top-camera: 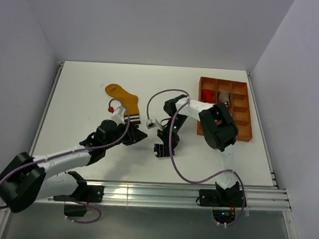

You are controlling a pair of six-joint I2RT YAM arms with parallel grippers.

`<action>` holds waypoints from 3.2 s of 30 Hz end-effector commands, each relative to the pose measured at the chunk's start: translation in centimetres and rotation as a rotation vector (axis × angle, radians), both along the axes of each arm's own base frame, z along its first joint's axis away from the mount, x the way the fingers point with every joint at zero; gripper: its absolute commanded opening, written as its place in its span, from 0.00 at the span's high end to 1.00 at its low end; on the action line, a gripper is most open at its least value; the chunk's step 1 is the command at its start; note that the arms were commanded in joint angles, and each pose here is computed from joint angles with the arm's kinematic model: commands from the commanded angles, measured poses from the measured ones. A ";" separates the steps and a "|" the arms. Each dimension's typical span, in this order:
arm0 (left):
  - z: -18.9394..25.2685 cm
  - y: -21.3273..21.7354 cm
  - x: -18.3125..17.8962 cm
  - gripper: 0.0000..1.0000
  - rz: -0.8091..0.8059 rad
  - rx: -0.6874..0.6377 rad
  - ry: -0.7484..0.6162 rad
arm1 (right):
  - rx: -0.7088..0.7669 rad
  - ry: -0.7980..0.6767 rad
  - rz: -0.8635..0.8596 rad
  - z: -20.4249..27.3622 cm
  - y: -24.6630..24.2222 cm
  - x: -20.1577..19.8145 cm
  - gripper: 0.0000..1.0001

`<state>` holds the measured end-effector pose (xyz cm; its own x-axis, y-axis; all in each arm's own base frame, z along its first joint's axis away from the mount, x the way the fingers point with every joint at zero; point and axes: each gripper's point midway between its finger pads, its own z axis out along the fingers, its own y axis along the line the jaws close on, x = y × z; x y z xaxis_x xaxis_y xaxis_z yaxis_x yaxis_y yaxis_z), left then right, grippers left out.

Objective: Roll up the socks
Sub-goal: Roll the sock at the center of the board.

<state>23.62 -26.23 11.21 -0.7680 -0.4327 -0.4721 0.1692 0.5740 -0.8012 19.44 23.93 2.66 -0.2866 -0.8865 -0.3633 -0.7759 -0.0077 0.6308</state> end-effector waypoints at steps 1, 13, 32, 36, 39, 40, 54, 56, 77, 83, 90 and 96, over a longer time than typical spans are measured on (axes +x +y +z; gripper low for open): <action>2.3 0.4 0.2 0.66 -0.019 0.153 -0.236 | -0.044 0.089 0.000 0.3 -0.5 -0.7 0.80; 0.5 -5.8 -0.9 0.50 -0.317 0.447 -0.348 | -0.118 0.157 -0.066 -1.3 0.1 0.5 0.80; -4.7 -9.4 -2.7 0.51 -0.514 0.463 -0.285 | -0.145 0.252 -0.118 -1.4 0.0 1.1 0.80; -5.5 -9.4 -2.9 0.52 -0.526 0.464 -0.270 | -0.162 0.255 -0.145 -1.8 -0.2 1.6 0.79; -5.9 -9.6 -3.1 0.53 -0.536 0.455 -0.253 | -0.176 0.251 -0.170 -2.1 -0.3 2.1 0.79; -6.1 -9.7 -3.3 0.53 -0.545 0.451 -0.247 | -0.187 0.257 -0.180 -2.3 -0.4 2.1 0.79; -9.9 -8.6 -5.2 0.75 -0.497 0.403 -0.066 | -0.130 0.204 -0.223 -1.6 -0.7 2.7 0.58; -10.5 -8.1 -5.3 0.79 -0.476 0.400 -0.036 | -0.103 0.198 -0.237 -1.4 -0.9 3.0 0.54; -11.7 -7.0 -4.6 0.93 -0.404 0.385 0.344 | 0.116 0.022 -0.461 3.5 -3.7 7.1 0.49; -11.2 -7.3 -5.5 0.96 -0.401 0.313 0.628 | 0.175 -0.155 -0.497 5.1 -4.1 7.6 0.47; -9.9 -7.0 -5.6 0.95 -0.361 0.315 0.840 | 0.153 -0.508 -0.461 4.6 -6.6 8.6 0.43; -10.1 -7.0 -5.6 0.97 -0.351 0.352 0.971 | 0.172 -0.765 -0.360 4.7 -7.7 7.5 0.37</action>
